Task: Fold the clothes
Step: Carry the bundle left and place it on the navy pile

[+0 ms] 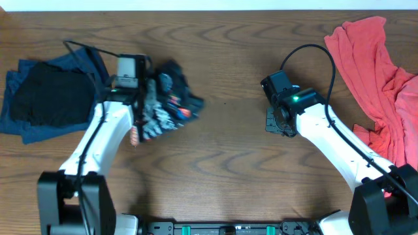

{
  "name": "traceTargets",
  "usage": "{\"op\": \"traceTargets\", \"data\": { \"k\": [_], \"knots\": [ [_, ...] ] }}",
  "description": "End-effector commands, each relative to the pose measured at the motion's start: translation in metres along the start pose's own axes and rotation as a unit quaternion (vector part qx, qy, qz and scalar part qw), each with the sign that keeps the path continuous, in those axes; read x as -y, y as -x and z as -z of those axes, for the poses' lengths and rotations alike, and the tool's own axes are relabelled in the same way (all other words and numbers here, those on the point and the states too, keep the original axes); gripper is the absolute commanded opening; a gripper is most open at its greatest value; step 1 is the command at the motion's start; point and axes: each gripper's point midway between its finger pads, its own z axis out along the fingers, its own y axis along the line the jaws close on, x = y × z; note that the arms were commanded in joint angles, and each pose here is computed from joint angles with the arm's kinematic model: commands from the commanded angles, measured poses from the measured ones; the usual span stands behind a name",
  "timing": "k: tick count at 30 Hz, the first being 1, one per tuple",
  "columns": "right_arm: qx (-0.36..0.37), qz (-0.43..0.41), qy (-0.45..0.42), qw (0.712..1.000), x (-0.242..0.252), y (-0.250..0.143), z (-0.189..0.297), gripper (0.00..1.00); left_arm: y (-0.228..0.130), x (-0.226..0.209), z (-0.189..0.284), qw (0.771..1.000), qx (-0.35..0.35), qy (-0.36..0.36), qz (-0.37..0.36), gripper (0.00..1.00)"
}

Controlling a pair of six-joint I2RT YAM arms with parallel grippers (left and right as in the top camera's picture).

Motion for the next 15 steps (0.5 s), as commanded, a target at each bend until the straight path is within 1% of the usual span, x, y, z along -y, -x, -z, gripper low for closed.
{"op": "traceTargets", "data": {
  "k": [1,7,8,15],
  "knots": [
    [0.006,0.003,-0.004,1.000,0.004,0.003,0.002,0.20,0.014,-0.051,0.005,0.994,0.023,0.099,-0.049,0.06],
    [0.005,0.003,-0.004,1.000,0.004,0.003,0.002,0.20,0.039,-0.100,0.006,0.987,0.071,0.140,-0.019,0.06],
    [0.005,0.003,-0.004,1.000,0.004,0.003,0.002,0.20,0.044,-0.113,0.007,0.985,0.084,0.152,-0.004,0.06],
    [0.006,0.003,-0.004,1.000,0.004,0.003,0.002,0.20,0.064,-0.167,0.017,0.970,0.140,0.195,0.045,0.06]
  ]
}}
